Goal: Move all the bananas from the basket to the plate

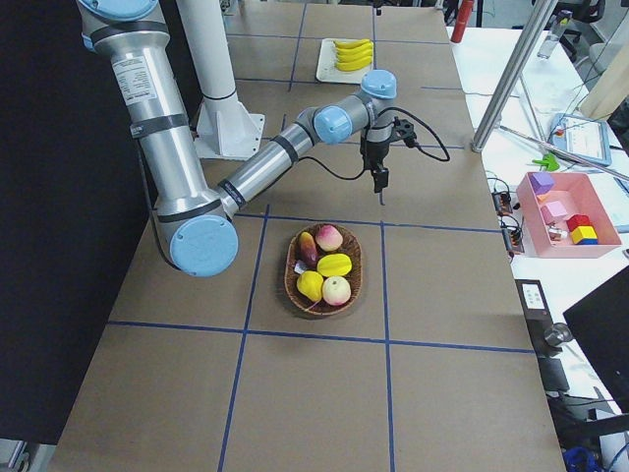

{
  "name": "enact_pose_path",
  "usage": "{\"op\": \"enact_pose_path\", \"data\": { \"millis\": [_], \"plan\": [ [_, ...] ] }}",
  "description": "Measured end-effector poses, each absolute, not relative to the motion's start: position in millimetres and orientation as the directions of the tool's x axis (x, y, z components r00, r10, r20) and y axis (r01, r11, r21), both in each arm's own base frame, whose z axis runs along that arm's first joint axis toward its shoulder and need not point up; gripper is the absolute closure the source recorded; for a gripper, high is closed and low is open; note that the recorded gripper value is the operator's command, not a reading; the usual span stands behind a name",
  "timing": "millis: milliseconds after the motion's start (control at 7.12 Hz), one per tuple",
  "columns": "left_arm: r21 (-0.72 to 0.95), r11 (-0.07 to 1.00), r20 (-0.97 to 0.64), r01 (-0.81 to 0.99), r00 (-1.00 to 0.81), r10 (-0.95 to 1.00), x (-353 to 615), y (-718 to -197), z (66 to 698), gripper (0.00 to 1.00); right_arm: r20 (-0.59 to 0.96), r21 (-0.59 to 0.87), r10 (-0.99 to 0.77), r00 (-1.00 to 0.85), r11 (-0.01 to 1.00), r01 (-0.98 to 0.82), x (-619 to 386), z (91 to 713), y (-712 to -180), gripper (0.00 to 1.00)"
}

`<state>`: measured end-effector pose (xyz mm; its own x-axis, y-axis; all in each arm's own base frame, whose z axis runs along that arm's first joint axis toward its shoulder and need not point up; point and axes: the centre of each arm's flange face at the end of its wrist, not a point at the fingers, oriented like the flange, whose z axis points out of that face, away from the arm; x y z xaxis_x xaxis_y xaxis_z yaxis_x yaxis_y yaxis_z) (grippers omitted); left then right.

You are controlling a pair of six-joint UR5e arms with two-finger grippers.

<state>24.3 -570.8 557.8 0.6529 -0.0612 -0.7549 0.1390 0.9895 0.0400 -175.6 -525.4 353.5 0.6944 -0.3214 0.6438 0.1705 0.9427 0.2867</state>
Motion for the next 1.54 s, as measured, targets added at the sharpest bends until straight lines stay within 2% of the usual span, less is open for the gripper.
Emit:
{"op": "enact_pose_path", "data": {
  "millis": [421, 702, 983, 1264, 1545],
  "plan": [
    [0.119, 0.991, -0.706, -0.063, 0.697, 0.129, -43, -558, 586, 0.00, 0.618, 0.301, -0.369, 0.694, 0.927, 0.225, -77, 423, -520, 0.01],
    [0.067, 0.994, -0.710, -0.089, 0.695, 0.110, -57, -540, 587, 0.00, 0.618, 0.272, -0.370, 0.694, 0.928, 0.253, -34, 478, -505, 0.01],
    [0.061, 0.992, -0.714, -0.114, 0.689, 0.123, -75, -489, 609, 0.00, 0.635, 0.211, -0.324, 0.701, 0.946, 0.246, -9, 524, -479, 0.01],
    [0.030, 0.992, -0.721, -0.119, 0.685, 0.104, -78, -462, 630, 0.00, 0.645, 0.164, -0.271, 0.715, 0.962, 0.217, 9, 548, -461, 0.01],
    [0.036, 0.992, -0.723, -0.122, 0.682, 0.110, -78, -460, 636, 0.00, 0.648, 0.153, -0.255, 0.718, 0.967, 0.205, 13, 551, -457, 0.01]
  ]
}}
